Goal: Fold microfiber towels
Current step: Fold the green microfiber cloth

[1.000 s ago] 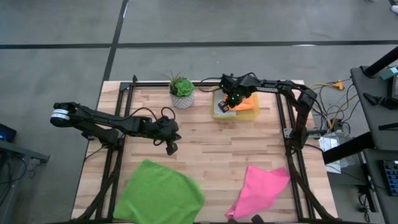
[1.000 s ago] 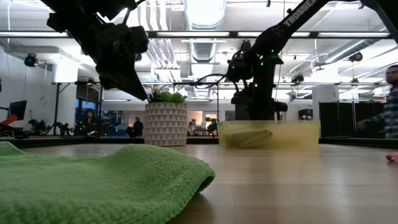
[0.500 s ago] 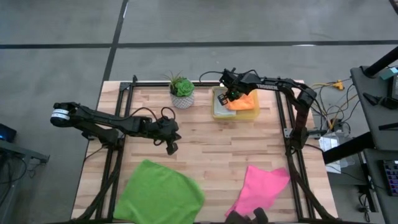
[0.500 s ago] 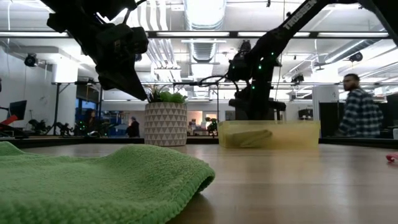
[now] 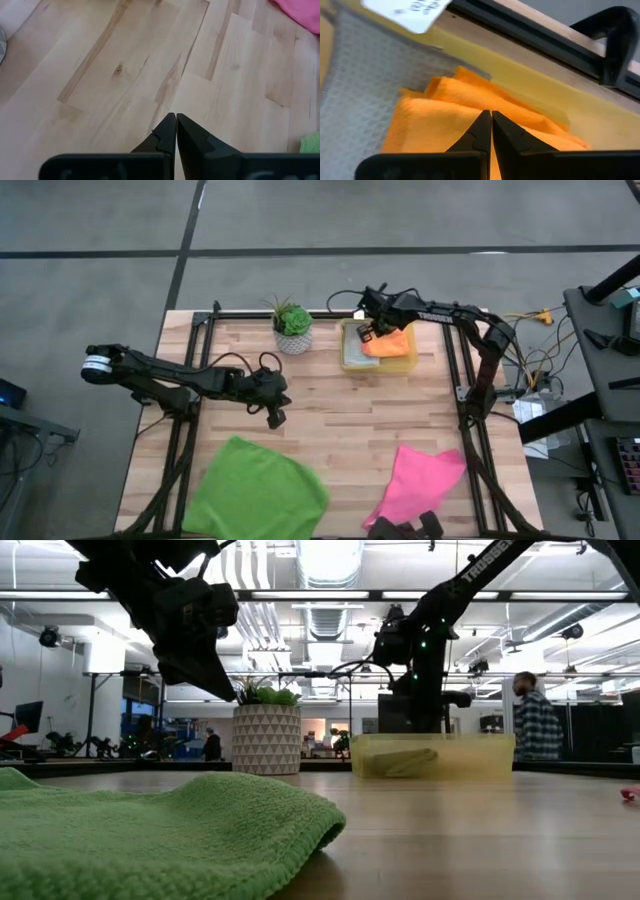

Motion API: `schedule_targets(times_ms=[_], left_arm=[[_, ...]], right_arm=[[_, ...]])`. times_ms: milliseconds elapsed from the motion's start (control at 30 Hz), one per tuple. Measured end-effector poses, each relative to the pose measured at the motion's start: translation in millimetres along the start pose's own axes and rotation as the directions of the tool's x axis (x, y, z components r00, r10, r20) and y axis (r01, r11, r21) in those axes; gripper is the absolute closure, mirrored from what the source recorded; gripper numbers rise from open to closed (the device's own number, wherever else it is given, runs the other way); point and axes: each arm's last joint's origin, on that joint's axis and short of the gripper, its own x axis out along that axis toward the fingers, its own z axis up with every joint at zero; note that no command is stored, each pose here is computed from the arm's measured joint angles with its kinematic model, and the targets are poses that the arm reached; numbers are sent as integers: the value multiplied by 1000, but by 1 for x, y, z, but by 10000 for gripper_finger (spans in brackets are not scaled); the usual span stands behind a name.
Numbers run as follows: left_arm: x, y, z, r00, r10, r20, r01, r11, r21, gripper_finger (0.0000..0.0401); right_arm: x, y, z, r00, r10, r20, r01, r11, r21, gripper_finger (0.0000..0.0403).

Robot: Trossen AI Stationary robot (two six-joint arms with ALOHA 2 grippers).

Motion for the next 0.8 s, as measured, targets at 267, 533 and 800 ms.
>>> schedule_targets(times_ms=[267, 533, 800], left_arm=[[0, 0, 0, 1000, -1, -2, 1, 999, 41, 401], [2, -10, 1, 962, -267, -61, 269, 882, 387, 401], [27, -15, -20, 801, -463, -379, 589, 721, 366, 401]], right_arm=[[-85, 1, -20, 982, 150, 114, -123, 970, -211, 394], [-196, 5, -94, 798, 573, 185, -492, 798, -347, 394], [-228, 7, -171, 716, 633, 296, -582, 774, -249, 394]])
